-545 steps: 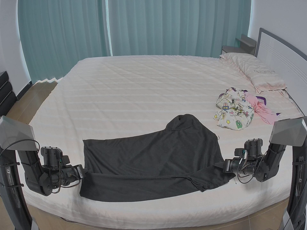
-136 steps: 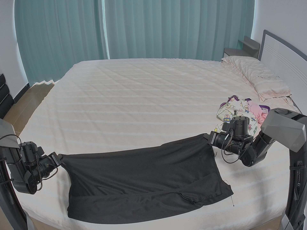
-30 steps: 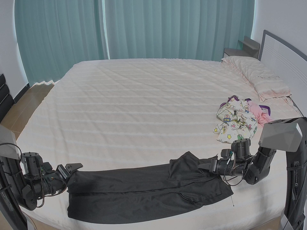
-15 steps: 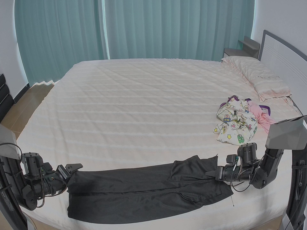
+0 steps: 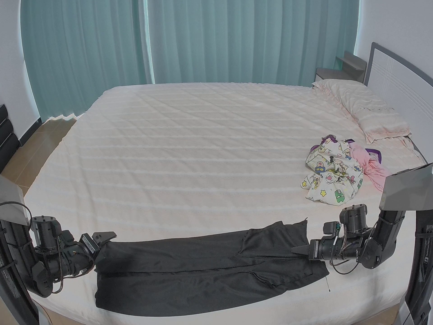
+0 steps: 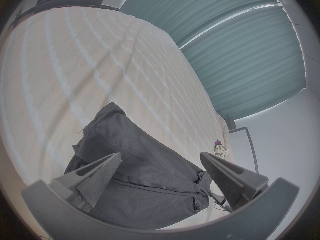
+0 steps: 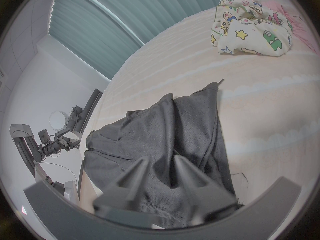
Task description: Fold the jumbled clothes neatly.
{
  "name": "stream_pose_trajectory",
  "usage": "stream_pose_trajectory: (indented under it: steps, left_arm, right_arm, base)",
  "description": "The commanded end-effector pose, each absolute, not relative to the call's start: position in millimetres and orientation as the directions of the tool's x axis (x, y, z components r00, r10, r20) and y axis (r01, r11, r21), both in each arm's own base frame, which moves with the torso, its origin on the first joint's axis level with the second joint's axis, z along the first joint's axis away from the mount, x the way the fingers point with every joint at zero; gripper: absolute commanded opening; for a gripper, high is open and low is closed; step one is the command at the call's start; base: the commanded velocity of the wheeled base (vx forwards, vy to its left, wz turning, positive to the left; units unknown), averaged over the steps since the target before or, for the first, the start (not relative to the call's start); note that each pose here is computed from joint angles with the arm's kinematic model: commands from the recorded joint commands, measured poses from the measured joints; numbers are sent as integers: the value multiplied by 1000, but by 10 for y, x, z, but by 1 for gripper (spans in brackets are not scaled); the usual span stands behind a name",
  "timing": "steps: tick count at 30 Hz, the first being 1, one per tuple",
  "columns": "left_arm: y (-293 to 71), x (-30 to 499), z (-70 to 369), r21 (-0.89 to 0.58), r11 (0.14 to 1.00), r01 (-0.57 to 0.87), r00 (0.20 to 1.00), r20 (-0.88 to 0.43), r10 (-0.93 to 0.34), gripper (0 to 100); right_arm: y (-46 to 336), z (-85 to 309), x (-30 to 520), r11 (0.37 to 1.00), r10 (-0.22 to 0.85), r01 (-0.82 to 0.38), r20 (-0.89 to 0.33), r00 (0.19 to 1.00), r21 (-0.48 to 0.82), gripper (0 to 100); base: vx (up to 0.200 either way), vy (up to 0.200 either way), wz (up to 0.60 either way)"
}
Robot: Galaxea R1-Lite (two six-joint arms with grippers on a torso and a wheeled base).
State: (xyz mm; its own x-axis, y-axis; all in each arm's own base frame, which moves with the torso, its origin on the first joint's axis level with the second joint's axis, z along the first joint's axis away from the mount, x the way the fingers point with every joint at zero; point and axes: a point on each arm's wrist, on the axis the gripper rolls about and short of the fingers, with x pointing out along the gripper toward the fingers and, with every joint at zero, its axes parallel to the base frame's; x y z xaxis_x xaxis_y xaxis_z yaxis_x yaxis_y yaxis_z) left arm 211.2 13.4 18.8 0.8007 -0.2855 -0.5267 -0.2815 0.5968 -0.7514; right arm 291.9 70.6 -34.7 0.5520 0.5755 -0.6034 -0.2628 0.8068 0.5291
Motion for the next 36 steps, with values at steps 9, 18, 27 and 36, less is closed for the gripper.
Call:
stream_pose_trajectory:
  steps: [9, 18, 27, 36]
  left_arm:
    - [131, 2072, 176, -747, 597, -293, 792, -539, -286, 100]
    - [133, 2074, 176, -742, 596, -306, 797, -543, -266, 100]
    - [133, 2079, 173, -738, 598, -314, 799, -545, -254, 100]
    - [145, 2078, 159, -740, 589, -325, 796, -551, -253, 100]
  right_arm:
    - [655, 9, 3017, 824, 538, -280, -523, 661, 493, 100]
    - [1258, 31, 3173, 852, 507, -304, -531, 678, 425, 100]
    - [1393, 12, 3168, 849, 509, -268, -567, 648, 455, 100]
    - [1410, 4, 3203, 867, 474, -246, -568, 672, 433, 100]
  base:
    - [0, 0, 0]
    - [0, 0, 0]
    - [0, 0, 0]
    - [0, 156, 0]
